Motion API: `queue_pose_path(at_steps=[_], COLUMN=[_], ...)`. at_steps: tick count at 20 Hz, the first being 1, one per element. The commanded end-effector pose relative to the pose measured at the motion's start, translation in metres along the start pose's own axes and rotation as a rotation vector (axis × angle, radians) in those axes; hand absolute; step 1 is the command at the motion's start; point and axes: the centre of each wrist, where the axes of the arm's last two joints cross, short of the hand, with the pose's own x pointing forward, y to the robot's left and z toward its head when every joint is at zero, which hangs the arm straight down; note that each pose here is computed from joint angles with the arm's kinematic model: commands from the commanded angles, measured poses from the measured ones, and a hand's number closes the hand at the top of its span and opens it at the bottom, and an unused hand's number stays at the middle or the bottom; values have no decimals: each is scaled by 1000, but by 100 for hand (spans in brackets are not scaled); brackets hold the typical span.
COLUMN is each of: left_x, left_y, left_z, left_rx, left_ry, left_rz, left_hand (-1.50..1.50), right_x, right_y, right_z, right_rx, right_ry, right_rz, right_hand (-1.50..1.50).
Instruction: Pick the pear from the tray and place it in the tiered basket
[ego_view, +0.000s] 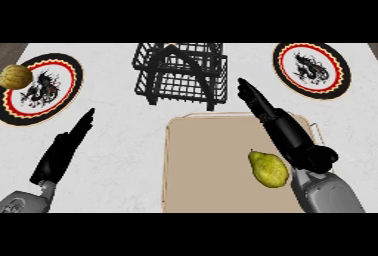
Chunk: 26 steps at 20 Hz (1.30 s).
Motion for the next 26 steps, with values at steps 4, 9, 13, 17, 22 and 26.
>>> queue_pose_path(at_steps=[4, 9, 13, 17, 22, 26], left_x=[16, 25, 7, 18, 15, 7], left_y=[-36, -64, -58, -60, -78, -75], left_z=[-9, -10, -11, -21, -14, -13], left_rx=[-59, -130, -117, -105, -128, -152], left_ry=[-190, -273, -290, -273, -272, -276], left_rz=[154, 304, 341, 321, 327, 317], left_hand=[0, 0, 0, 0, 0, 0], right_x=[-50, -83, -62, -8, 36, 62], right_y=[24, 49, 40, -26, -79, -87], right_z=[-10, -17, -50, -79, -77, -87], right_rx=[22, -27, -107, 17, 201, 480], right_ry=[413, 734, 575, 520, 669, 760], right_rz=[-374, -559, -569, -339, 110, 370], right_hand=[-150, -150, -150, -150, -150, -150])
